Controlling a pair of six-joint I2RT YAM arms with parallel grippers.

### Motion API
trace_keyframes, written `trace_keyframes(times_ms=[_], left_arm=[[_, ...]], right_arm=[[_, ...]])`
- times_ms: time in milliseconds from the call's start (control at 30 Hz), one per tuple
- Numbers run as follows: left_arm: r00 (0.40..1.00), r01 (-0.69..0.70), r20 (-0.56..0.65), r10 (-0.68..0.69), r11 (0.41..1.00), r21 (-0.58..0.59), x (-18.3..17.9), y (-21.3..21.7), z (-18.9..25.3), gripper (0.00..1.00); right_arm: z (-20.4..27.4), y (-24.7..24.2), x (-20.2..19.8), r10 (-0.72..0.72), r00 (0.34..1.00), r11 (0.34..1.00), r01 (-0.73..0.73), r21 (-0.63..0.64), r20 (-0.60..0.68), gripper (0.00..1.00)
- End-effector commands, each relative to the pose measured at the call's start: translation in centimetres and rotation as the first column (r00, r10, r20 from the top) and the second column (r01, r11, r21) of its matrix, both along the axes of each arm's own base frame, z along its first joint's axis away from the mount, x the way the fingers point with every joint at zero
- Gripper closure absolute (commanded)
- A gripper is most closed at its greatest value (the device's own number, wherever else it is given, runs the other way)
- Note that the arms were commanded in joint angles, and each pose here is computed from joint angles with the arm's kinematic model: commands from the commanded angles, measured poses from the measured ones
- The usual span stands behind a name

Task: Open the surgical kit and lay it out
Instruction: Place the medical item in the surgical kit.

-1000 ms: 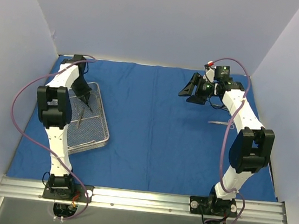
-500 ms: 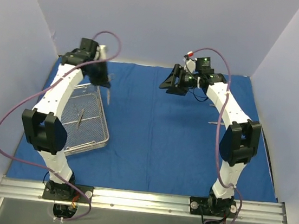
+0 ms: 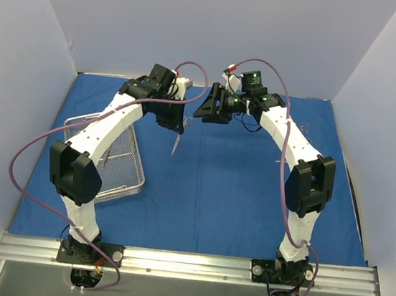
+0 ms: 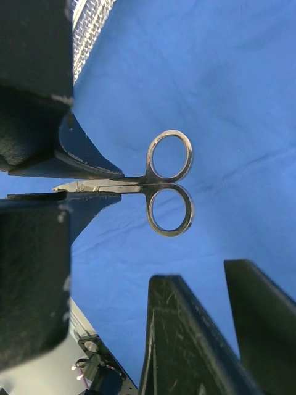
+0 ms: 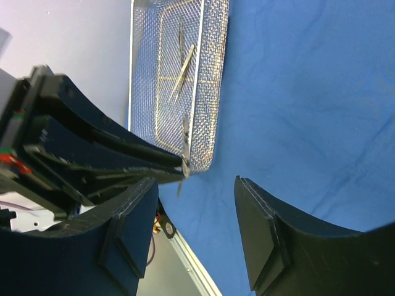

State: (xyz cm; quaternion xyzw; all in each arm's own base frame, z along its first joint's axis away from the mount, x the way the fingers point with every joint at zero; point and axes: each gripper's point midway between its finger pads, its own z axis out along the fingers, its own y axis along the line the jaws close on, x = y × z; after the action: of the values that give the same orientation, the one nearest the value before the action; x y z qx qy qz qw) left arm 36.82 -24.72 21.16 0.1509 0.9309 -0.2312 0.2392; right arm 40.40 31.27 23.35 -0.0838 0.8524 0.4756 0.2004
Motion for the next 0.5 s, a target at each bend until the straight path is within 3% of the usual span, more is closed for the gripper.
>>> trace_keyframes(times_ms=[0, 467], left_arm=[[0.997, 0.044, 0.073, -0.041, 0.998, -0.044, 0.7, -1.8, 2.0, 0.98], [0.994, 0.085, 0.077, -0.080, 0.994, -0.066, -0.3, -3.0, 2.7, 0.98]], right_arm=[[2.0, 0.2, -1.1, 0.025, 0.999, 0.999, -0.026, 0.031, 0.029, 0.48], [-0.6, 1.3, -2.2, 0.063, 0.997, 0.998, -0.062, 0.019, -0.045, 0.59]])
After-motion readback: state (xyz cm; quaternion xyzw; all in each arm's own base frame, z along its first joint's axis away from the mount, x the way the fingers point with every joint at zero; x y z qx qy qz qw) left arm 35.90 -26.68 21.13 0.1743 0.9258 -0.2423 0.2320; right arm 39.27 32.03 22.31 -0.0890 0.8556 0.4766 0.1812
